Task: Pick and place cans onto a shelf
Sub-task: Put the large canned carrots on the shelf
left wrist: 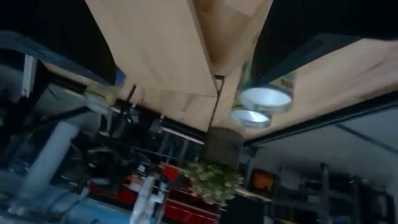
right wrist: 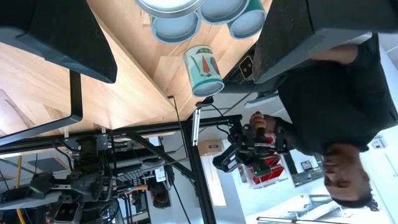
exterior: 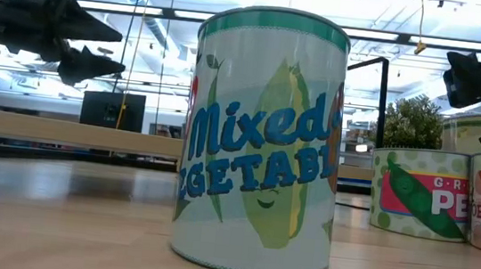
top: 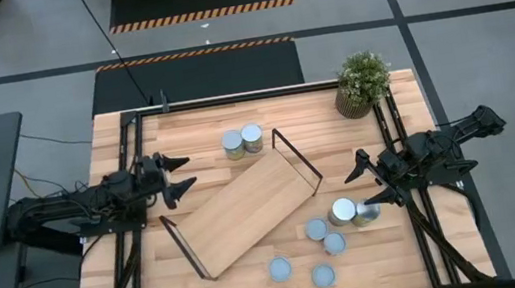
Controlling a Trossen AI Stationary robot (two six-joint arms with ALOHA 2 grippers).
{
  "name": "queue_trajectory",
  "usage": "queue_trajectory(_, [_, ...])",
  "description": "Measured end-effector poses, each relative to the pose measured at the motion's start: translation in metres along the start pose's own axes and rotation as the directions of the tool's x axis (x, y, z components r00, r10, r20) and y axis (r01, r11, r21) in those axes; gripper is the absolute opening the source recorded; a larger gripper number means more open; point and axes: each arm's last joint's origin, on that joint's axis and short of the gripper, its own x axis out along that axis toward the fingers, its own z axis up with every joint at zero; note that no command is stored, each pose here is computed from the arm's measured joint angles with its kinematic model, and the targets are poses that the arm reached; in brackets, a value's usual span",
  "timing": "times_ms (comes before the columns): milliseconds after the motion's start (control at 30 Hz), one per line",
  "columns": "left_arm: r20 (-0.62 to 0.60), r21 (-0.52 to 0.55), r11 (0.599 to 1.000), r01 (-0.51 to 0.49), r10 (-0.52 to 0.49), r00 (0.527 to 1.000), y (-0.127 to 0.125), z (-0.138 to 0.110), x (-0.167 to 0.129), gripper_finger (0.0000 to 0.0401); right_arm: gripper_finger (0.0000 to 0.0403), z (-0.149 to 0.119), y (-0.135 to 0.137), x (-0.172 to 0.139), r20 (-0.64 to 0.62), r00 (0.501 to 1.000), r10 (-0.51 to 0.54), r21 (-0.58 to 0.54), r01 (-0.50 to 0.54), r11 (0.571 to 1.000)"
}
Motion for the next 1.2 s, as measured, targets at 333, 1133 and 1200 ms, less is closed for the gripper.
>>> queue_trajectory(333, [-0.039, 0.146, 0.985, 0.095, -0.090, 0.995, -0.002, -0.002, 0.001, 0.0377, 0.0383, 0.000, 0.000, 0.000, 0.000, 1.000, 0.000, 0.000, 0.000, 1.000])
queue_trajectory(1133, [-0.320, 0.142, 0.990, -0.023, 0.068, 0.945, -0.002, 0.051, 0.063, 0.0377, 0.0383, 0.000, 0.000, 0.000, 0.000, 1.000, 0.000, 0.000, 0.000, 1.000])
queue_trajectory(1200, [-0.339, 0.156, 0.987, -0.037, 0.089, 0.937, 0.001, 0.052, 0.069, 0.0377, 0.0383, 0.000, 0.000, 0.000, 0.000, 1.000, 0.000, 0.000, 0.000, 1.000])
